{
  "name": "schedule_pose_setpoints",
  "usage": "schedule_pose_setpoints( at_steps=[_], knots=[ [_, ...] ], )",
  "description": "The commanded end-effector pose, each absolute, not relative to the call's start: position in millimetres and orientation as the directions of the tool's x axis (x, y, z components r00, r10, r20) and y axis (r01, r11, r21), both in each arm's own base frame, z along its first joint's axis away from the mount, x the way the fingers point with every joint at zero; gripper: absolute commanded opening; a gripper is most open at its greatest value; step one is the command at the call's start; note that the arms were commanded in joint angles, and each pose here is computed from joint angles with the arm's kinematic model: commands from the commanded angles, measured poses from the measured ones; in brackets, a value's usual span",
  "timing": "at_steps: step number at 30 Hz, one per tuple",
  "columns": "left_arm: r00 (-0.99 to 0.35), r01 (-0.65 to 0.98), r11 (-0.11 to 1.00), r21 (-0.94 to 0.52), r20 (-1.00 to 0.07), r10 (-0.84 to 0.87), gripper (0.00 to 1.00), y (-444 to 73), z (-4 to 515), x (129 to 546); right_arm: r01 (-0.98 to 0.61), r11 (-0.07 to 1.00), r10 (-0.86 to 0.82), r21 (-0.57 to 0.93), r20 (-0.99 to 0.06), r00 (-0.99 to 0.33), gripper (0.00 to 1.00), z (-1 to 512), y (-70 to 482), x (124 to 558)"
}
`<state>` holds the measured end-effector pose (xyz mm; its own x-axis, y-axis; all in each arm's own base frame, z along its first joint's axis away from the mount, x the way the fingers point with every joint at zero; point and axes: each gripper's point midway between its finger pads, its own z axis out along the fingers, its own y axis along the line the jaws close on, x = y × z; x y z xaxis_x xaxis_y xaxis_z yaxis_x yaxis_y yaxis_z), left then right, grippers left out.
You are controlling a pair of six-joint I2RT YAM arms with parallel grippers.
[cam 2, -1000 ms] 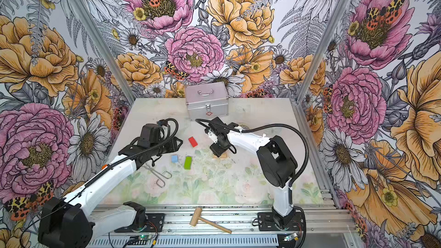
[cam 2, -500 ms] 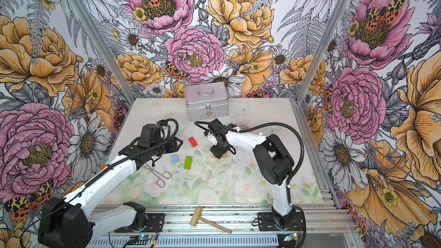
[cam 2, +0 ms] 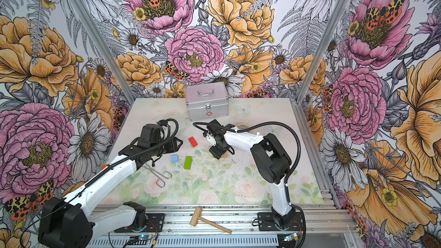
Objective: Build the wood block tower
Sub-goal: 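Lower the yellow block onto the two wooden blocks with the right gripper, then open the right gripper and raise it while the left gripper moves over the blocks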
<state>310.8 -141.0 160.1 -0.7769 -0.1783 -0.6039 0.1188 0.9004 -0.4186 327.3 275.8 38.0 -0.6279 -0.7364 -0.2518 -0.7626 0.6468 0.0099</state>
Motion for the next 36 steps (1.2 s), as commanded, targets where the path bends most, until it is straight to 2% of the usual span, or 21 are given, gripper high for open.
schedule_pose_setpoints(
  at_steps=[1,15,25,29,31,32,33,34,36],
  knots=[
    [-0.750,0.122,0.908,-0.402,-0.636,-0.181,0.45,-134,164,315,-0.773,0.635,-0.744,-0.008,-0.276,-0.609,0.64,42,284,335],
    [-0.748,0.124,0.906,-0.405,-0.638,-0.182,0.45,-135,165,314,-0.766,0.643,-0.732,-0.026,-0.313,-0.604,0.71,59,285,338],
    [-0.748,0.143,0.888,-0.437,-0.636,-0.192,0.45,-142,173,318,-0.689,0.713,-0.642,-0.129,-0.516,-0.568,0.74,160,275,355],
    [-0.745,0.178,0.877,-0.446,-0.643,-0.176,0.45,-155,183,327,-0.636,0.765,-0.567,-0.097,-0.569,-0.596,0.73,184,264,349],
    [-0.744,0.206,0.873,-0.442,-0.651,-0.154,0.45,-167,190,333,-0.604,0.795,-0.519,-0.054,-0.576,-0.632,0.66,186,259,343],
    [-0.743,0.230,0.869,-0.439,-0.656,-0.135,0.45,-176,194,335,-0.587,0.809,-0.493,-0.023,-0.572,-0.656,0.58,183,256,339],
    [-0.746,0.250,0.865,-0.435,-0.656,-0.115,0.44,-186,195,339,-0.572,0.820,-0.468,0.008,-0.566,-0.679,0.45,180,255,335],
    [-0.749,0.273,0.859,-0.433,-0.656,-0.093,0.44,-196,196,341,-0.552,0.833,-0.440,0.036,-0.562,-0.701,0.27,177,254,331],
    [-0.763,0.319,0.839,-0.440,-0.645,-0.048,0.41,-220,195,347,-0.514,0.852,-0.385,0.103,-0.542,-0.747,0.00,166,255,324]
  ],
)
